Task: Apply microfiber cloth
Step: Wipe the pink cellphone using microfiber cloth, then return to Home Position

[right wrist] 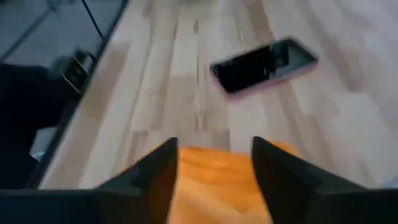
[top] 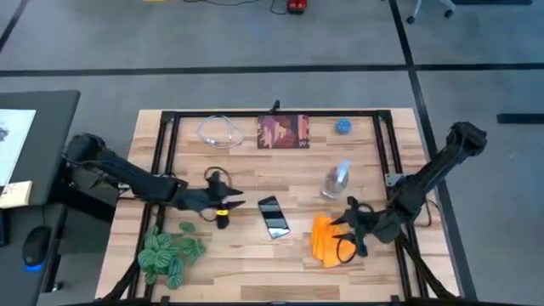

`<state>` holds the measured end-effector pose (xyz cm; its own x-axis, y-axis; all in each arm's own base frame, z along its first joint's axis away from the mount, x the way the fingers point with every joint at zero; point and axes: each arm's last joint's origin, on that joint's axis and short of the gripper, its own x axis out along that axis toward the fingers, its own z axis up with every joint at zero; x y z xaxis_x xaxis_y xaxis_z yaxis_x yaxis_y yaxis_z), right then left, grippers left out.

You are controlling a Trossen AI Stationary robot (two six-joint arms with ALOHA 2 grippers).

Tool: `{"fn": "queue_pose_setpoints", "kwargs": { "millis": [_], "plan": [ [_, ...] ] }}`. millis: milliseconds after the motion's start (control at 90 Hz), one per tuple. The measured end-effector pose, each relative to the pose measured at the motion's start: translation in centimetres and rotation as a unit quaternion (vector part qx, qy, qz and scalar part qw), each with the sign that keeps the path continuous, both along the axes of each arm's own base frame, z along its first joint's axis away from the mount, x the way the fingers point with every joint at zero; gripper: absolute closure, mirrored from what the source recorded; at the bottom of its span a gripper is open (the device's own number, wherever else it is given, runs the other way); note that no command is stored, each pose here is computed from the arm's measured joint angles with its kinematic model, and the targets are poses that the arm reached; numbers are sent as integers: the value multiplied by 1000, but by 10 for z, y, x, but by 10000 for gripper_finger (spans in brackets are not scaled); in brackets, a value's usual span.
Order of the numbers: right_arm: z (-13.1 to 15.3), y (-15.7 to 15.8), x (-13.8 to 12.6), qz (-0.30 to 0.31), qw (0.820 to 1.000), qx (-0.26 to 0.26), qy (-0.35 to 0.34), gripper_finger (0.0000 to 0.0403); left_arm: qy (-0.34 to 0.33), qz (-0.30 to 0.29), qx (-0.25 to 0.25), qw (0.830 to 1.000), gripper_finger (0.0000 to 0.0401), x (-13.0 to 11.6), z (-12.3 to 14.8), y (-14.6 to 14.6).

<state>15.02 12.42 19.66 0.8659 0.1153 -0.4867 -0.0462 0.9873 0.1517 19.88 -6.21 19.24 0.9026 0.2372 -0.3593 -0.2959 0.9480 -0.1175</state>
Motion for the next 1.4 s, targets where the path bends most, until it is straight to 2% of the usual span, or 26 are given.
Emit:
{"fn": "queue_pose_setpoints", "kwargs": {
  "millis": [122, 233, 389, 522, 589, 922, 1167, 1400],
  "plan": [
    [16, -18, -15, 3, 1000, 6, -10, 111, -40, 9, -13, 999, 269, -21, 4, 3],
    [23, -32, -28, 2, 999, 27, -40, 78, -60, 5, -36, 998, 269, -36, 0, 5],
    [2, -46, -42, 15, 991, 85, -101, 71, -69, 1, -56, 996, 269, -48, -10, 7],
    [-22, -57, -44, 16, 976, 146, -163, 78, -67, -1, -59, 996, 269, -52, -17, 8],
    [-33, -61, -44, 18, 971, 157, -178, 80, -64, -3, -58, 996, 269, -52, -19, 8],
    [-31, -81, -31, 24, 969, 89, -229, 81, -74, -59, -31, 995, 269, -50, -14, 6],
    [-34, -108, -21, -2, 972, 79, -220, 81, -93, -51, 1, 994, 269, -54, -4, 22],
    [-37, -119, -19, -19, 975, 68, -211, 81, -99, -27, 3, 995, 288, -75, 0, 43]
  ]
}}
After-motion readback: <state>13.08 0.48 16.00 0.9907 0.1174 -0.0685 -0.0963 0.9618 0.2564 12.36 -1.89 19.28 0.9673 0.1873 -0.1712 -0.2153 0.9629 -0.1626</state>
